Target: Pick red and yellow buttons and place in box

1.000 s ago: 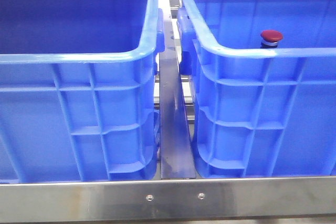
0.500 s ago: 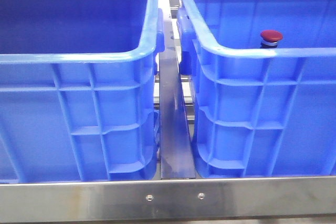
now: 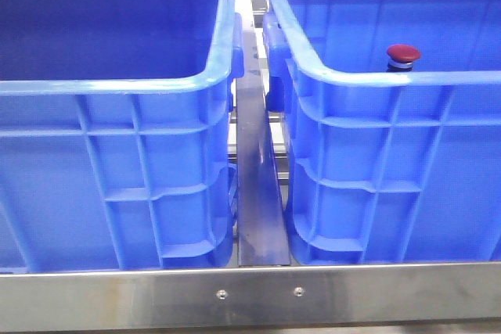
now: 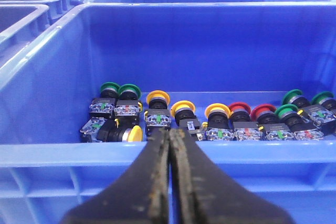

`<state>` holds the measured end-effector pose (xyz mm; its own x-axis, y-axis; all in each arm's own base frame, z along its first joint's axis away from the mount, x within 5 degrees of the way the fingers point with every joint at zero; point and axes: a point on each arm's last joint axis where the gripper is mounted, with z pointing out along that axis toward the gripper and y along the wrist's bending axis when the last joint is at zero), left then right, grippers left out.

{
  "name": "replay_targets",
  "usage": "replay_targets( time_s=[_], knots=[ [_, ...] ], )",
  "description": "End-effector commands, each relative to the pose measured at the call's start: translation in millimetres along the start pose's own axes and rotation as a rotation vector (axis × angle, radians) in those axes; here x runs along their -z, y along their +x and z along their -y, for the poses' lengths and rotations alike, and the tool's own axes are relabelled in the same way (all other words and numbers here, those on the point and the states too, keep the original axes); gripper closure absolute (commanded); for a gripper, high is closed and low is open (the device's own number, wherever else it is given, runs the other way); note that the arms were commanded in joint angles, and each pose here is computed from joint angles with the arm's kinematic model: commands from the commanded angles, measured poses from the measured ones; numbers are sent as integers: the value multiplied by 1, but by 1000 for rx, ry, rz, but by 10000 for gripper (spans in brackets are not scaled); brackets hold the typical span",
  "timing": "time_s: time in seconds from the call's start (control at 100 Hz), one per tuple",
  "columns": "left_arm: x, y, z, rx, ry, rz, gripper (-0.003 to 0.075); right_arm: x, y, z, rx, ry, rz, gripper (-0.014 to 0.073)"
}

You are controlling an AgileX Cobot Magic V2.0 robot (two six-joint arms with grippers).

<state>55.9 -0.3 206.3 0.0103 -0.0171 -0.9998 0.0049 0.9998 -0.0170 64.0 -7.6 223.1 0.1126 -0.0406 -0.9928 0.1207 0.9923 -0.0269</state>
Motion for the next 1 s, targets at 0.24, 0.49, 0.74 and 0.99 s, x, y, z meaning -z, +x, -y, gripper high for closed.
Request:
replay_targets(
  time_s=[0.24, 0.49, 0.74, 0.99],
  knots=[
    [2, -2, 0, 8, 4, 84, 741, 12, 5, -3, -36, -26, 108, 664],
    [2, -2, 0, 8, 4, 84, 741, 12, 9, -1, -57, -13, 69, 664],
    [2, -2, 0, 8, 4, 84, 741, 12, 9, -3, -67, -50, 68, 664],
    [2, -2, 0, 8, 4, 84, 741, 12, 9, -4, -68, -66, 67, 664]
  ],
)
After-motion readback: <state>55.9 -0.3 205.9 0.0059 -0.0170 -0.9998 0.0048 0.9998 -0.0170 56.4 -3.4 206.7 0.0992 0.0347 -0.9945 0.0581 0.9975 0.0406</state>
